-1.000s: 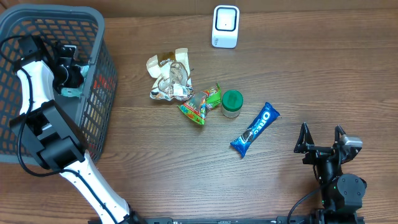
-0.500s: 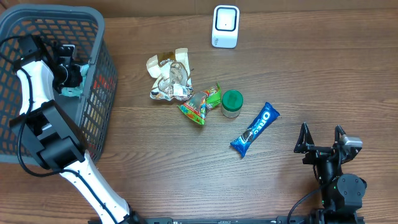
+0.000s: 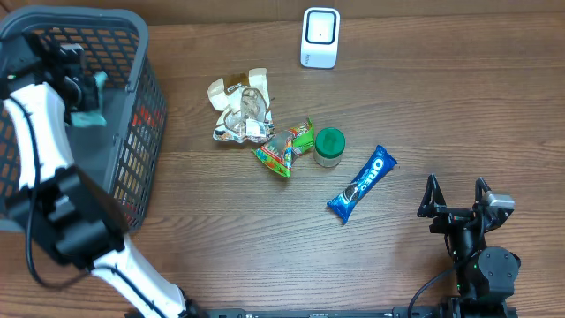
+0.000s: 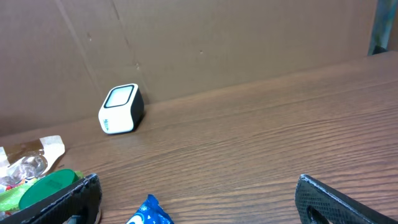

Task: Scan the item barcode
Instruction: 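Lift the mint-green pack and carry it toward the scanner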

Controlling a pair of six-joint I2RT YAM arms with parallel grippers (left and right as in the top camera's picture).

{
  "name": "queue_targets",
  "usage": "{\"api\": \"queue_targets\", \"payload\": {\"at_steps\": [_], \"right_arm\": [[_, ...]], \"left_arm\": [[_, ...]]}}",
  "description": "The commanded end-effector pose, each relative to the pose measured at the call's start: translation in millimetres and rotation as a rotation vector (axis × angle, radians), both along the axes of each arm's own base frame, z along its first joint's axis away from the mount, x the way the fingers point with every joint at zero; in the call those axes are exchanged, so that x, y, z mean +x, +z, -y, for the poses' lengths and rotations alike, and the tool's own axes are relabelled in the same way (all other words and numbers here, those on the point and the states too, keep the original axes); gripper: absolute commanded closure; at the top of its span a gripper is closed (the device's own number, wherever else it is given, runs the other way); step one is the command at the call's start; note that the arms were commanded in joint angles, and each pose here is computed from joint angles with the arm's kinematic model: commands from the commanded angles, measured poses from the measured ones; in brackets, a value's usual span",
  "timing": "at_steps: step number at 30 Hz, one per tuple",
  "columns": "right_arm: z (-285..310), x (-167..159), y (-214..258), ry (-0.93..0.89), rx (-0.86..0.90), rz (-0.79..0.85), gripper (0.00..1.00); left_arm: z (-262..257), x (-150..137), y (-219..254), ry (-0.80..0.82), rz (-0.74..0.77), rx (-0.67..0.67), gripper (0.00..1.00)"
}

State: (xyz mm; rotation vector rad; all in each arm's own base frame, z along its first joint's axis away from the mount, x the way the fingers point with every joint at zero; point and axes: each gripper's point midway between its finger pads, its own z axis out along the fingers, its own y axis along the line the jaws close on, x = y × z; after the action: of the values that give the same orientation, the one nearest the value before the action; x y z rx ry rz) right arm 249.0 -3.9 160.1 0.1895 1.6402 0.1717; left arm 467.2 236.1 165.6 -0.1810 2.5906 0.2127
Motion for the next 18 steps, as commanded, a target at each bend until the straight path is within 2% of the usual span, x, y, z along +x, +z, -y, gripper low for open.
{"api": "queue_targets", "payload": {"at_steps": [1,4,8,13,18], "right_arm": [[-0.9,0.4,-3.0,0.005,0.004,-0.002,0.0],[-0.9,0.4,-3.0,0.005,0.004,-0.002,0.0],[-1.0,0.4,-3.0,0.005,0.004,-0.002,0.0],[-0.9,0.4,-3.0,0.005,0.004,-0.002,0.0],[-0.9,0.4,-2.9,0.005,0.004,-0.002,0.0]], "left_arm": [[4.9,-10.7,77.4,0.042,0.138,0.071,0.96],[16.7,-25.5,118.9,0.059,0.211,0.078,0.96],[51.4,-40.4,171.6,-0.01,0.319,0.08,0.95],[136.5,-67.3,235.2,-0.181,0.447,0.08,0.93],[229.3,-94.6,245.5,-0.397,0.436,0.025,0.92]]}}
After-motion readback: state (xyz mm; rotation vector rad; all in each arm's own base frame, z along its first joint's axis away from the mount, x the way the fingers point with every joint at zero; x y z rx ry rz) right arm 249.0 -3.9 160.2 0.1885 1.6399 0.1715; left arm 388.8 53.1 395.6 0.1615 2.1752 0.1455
